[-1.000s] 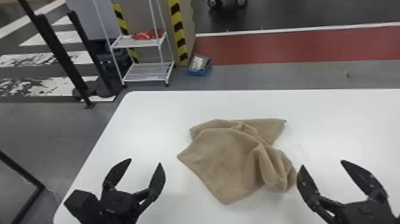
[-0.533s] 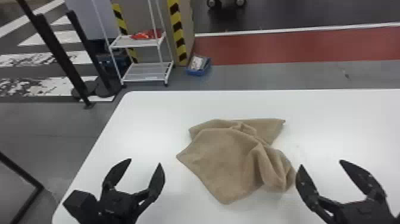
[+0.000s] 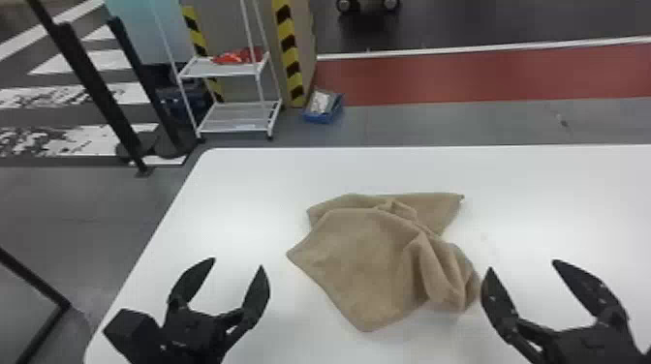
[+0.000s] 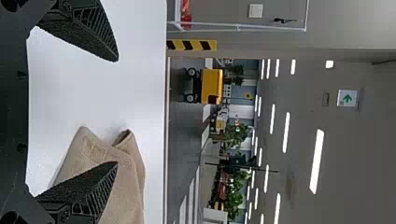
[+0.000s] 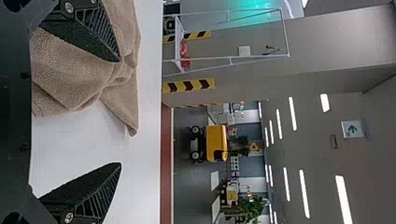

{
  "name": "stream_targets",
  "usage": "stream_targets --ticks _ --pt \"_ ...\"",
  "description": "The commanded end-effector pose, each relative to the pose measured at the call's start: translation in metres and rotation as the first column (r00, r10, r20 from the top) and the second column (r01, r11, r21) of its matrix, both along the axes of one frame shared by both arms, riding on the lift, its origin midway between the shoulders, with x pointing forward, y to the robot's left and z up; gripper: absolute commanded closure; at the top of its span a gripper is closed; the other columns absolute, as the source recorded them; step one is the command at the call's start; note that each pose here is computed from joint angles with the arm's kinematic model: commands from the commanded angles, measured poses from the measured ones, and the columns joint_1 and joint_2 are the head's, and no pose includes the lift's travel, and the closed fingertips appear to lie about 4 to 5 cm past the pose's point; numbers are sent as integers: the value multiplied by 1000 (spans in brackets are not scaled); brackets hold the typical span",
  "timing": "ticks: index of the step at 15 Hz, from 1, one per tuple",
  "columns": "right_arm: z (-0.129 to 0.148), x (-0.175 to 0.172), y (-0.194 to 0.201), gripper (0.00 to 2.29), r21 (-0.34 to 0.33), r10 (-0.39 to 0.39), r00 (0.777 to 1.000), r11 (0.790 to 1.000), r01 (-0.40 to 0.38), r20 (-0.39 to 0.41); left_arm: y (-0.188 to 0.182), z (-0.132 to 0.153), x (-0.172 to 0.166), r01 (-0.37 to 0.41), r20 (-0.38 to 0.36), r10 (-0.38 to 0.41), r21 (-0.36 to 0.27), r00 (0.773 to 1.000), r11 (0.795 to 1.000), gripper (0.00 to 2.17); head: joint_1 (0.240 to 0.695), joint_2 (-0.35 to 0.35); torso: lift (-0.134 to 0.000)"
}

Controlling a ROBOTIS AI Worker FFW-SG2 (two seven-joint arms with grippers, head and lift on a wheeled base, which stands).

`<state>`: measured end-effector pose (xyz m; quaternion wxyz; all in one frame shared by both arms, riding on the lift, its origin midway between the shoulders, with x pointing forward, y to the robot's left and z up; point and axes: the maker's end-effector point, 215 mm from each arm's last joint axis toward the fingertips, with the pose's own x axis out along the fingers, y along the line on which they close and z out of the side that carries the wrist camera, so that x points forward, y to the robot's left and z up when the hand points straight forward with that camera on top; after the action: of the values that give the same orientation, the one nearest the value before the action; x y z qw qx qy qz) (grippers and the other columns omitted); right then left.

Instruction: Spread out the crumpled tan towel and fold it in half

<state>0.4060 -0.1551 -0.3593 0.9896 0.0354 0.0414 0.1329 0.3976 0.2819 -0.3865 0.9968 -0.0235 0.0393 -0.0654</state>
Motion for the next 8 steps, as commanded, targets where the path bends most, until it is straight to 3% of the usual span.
stream_targets --ticks 1,5,7,8 --pt "-1 0 -7 90 -7 -11 1000 1000 11 0 -10 0 0 20 1 -20 -10 1000 1000 100 695 181 -120" --pt "-7 -2 -47 90 -28 -76 997 997 76 -10 -56 -7 0 131 -18 -132 -40 991 991 100 695 128 -120" --pt "-7 -4 -74 90 -43 -118 993 992 118 -4 -95 -17 -2 210 -32 -212 -58 977 976 103 695 73 -120" --pt "-9 -4 -89 90 -51 -140 990 989 140 -7 -110 -21 -3 236 -41 -239 -64 970 970 103 695 13 -120"
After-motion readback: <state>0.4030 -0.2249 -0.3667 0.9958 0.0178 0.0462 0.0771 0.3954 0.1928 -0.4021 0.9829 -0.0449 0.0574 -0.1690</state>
